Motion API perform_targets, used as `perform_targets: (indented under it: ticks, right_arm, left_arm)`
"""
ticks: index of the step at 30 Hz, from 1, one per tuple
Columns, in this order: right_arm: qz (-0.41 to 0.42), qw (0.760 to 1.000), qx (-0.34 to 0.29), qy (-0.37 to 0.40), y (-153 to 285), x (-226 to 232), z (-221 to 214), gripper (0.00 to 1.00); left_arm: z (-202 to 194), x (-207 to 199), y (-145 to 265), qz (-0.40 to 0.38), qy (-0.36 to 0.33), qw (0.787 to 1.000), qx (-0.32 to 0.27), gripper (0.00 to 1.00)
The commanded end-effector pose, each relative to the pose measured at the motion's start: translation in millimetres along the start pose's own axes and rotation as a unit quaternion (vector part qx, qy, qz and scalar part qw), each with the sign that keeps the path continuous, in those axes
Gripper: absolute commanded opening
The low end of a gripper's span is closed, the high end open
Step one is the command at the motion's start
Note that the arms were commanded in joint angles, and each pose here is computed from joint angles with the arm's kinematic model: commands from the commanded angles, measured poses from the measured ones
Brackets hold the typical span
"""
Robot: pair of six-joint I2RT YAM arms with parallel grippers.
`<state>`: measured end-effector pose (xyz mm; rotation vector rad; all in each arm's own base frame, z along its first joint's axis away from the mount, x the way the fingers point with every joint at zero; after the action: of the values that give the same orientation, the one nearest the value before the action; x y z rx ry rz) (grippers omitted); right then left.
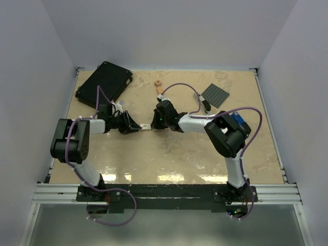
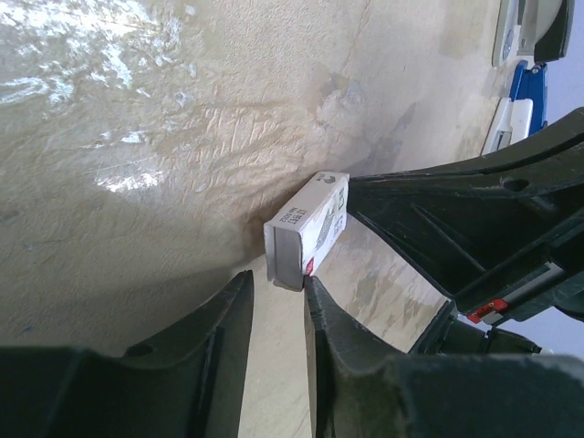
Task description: Load the staples into the stapler
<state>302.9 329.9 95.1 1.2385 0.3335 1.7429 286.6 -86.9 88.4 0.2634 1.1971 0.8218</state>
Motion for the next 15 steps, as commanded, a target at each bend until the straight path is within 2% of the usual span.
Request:
perform_targets:
  ticks: [1, 15]
  right_arm:
    - [-0.001, 0.999, -0.038, 0.009, 11, 14, 17, 0.0]
    - [-0.01, 0.999, -0.047, 0.018, 12, 17, 18, 0.0]
  left_arm:
    - [12, -13, 9, -0.007, -0.03, 0.999, -0.032, 0.34]
    - [13, -25, 9, -0.038, -0.047, 0.997, -0.043, 0.34]
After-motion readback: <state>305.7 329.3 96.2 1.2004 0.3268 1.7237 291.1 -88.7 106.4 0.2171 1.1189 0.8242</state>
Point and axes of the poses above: each gripper's point midway between its finger pads, its own y axis back along the fingers, its own x axis along the line the jaws close on, z = x × y, the point moved 10 cm from there along y, back along the fingers, and after that the axes turned 11 degrees about -y, right-handed, at the moved point
